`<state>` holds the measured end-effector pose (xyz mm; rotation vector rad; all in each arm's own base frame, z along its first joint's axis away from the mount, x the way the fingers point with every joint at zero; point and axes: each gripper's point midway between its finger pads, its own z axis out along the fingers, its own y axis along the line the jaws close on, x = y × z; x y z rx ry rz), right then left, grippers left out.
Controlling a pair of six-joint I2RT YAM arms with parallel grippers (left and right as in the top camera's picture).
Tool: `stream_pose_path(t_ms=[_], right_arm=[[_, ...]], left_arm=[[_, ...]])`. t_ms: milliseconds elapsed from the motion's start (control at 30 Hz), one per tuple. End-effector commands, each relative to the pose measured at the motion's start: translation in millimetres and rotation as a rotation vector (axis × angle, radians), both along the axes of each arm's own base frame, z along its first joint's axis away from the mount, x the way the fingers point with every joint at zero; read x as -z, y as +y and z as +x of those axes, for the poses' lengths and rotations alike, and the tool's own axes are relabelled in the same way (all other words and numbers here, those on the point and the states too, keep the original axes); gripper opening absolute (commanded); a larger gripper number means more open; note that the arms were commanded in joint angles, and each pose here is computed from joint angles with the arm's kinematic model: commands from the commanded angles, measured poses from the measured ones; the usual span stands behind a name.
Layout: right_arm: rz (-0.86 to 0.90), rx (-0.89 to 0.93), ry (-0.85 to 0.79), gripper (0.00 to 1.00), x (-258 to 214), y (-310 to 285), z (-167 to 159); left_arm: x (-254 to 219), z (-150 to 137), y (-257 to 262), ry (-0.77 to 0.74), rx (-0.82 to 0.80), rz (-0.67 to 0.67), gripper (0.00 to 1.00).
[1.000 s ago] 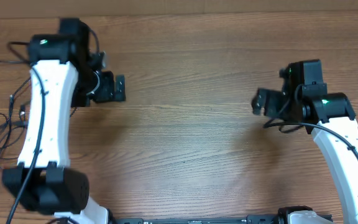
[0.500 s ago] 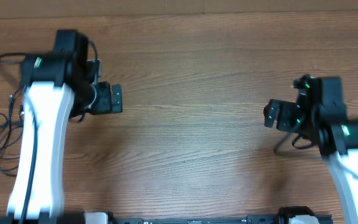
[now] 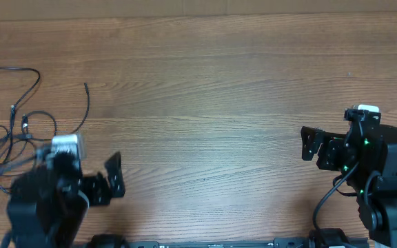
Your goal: Untangle cables
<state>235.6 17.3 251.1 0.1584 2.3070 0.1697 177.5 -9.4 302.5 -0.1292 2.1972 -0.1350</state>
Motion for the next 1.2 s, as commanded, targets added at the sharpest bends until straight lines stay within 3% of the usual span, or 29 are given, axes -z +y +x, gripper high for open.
stream_pose_path(t_ms=[0,367,1167], right_arm=[[-0.002,0.003,0.008,1.0,3.2,-1.3,1.3],[-0.003,0.003,0.046,1.0,11.5,-1.1,6.3],[-0.011,0.003,0.251,1.0,59.8,-0.4,26.9]], left_arm=[[5.3,-14.1,1.2,0.003,-0.009,-0.001,1.0],[33.6,-41.5,2.0,0.15,-0.009,0.004,0.99],[33.8,-41.7,2.0,0.151,-0.009,0.004,1.0]])
